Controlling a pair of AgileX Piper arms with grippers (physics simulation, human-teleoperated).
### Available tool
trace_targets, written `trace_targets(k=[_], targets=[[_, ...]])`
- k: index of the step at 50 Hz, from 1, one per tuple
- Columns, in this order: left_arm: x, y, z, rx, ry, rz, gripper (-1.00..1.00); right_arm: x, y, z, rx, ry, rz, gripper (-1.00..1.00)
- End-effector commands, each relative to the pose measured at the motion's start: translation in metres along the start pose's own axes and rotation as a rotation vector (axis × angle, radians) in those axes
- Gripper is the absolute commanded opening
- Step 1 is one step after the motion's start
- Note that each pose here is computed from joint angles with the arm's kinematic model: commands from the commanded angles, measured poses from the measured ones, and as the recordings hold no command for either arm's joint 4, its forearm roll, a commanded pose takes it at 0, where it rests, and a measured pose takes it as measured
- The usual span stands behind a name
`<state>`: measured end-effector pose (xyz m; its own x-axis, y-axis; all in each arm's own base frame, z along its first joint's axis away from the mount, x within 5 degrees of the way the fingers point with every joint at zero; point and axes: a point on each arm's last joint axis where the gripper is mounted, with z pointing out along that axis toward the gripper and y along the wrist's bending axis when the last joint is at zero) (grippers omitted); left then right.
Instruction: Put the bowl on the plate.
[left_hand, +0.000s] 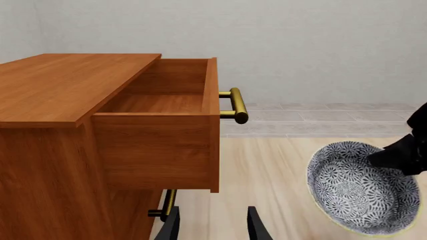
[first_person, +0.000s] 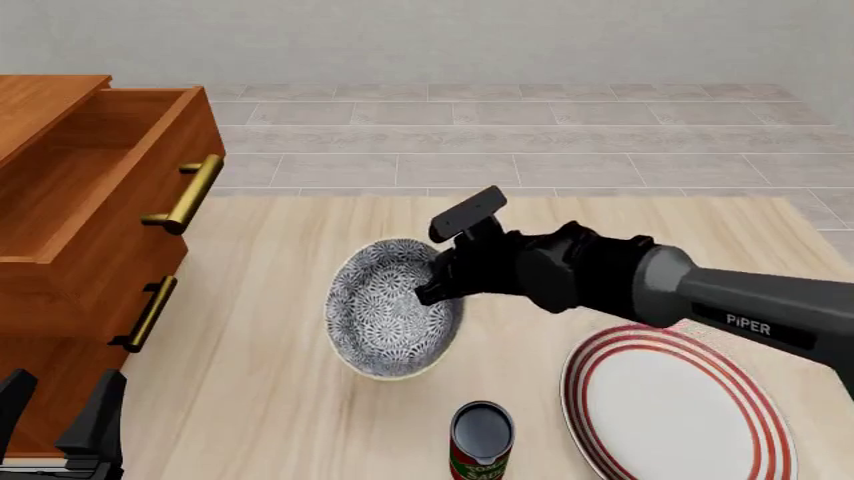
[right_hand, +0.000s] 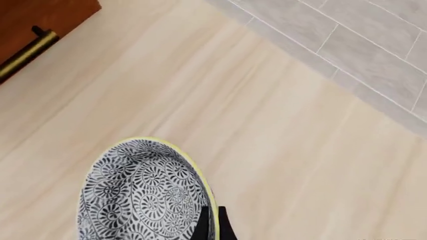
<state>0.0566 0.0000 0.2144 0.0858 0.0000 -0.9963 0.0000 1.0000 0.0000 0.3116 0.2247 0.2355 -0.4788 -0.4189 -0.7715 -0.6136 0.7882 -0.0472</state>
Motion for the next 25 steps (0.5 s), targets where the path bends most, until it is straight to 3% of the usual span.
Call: trace_targets(k=[1,25], targets=[[0.000,0.000,0.000,0.000,0.000,0.000,1.00,-0.010,-0.015,-0.016,0.032,-0.051,0.028,-1.00],[0.000,0.000,0.000,0.000,0.000,0.000,1.00,0.009,-0.068,-0.064,0.168,-0.095,0.120,-1.00]])
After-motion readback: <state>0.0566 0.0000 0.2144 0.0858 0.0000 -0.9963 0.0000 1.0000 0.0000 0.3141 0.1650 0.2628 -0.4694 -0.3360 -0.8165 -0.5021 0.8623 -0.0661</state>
